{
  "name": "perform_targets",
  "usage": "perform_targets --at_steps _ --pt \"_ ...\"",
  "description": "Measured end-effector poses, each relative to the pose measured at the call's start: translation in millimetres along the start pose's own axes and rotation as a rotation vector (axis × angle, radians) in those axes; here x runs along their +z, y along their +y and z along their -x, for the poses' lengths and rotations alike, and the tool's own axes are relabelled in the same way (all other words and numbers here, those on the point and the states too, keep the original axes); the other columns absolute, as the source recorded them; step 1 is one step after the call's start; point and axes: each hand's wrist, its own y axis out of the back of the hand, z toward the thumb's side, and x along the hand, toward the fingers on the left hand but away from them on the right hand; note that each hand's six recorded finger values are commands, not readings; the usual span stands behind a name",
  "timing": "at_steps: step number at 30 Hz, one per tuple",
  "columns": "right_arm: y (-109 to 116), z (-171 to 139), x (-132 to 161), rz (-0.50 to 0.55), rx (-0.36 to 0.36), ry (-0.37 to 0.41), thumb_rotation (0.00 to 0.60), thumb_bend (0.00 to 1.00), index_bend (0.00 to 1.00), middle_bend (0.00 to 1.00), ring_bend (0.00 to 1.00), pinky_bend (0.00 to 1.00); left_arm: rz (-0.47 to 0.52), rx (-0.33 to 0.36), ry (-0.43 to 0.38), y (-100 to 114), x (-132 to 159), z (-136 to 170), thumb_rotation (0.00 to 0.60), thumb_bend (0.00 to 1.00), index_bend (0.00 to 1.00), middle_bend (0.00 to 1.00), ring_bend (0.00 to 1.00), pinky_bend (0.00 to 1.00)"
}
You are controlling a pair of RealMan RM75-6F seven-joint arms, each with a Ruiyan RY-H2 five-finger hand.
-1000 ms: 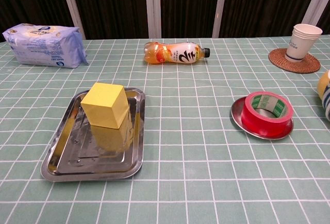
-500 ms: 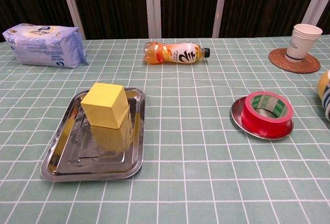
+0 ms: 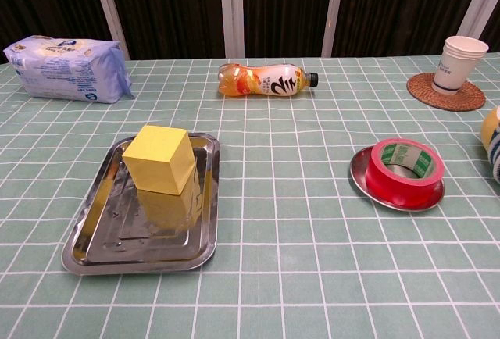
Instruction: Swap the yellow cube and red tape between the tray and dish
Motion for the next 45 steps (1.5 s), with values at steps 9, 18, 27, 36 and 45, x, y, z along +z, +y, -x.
perform_targets --at_steps 9,18,27,36,45 --pt "-27 41 44 -0.061 0.132 0.083 0.6 0.07 0.01 0.01 0.0 0.0 -0.009 -0.015 0.014 -5 -2 -5 0.6 0.04 0.16 0.0 0.0 0.11" --pt "-48 83 83 -0.072 0.235 0.11 0.6 0.07 0.01 0.01 0.0 0.0 -0.009 0.0 0.033 -2 -5 -5 0.6 0.05 0.16 0.0 0.0 0.11" --pt "-73 118 99 -0.085 0.342 0.086 0.6 0.07 0.0 0.01 0.0 0.0 -0.015 0.006 0.049 -1 -7 -6 0.6 0.05 0.16 0.0 0.0 0.11" --pt "-86 137 103 -0.126 0.388 0.075 0.6 0.07 0.02 0.04 0.08 0.0 -0.02 0.009 0.059 -3 -7 -7 0.6 0.06 0.16 0.0 0.0 0.11" --pt "-94 140 107 -0.118 0.378 0.078 0.6 0.07 0.27 0.25 0.29 0.02 -0.015 0.015 0.065 -3 -7 -8 0.6 0.06 0.16 0.0 0.0 0.11"
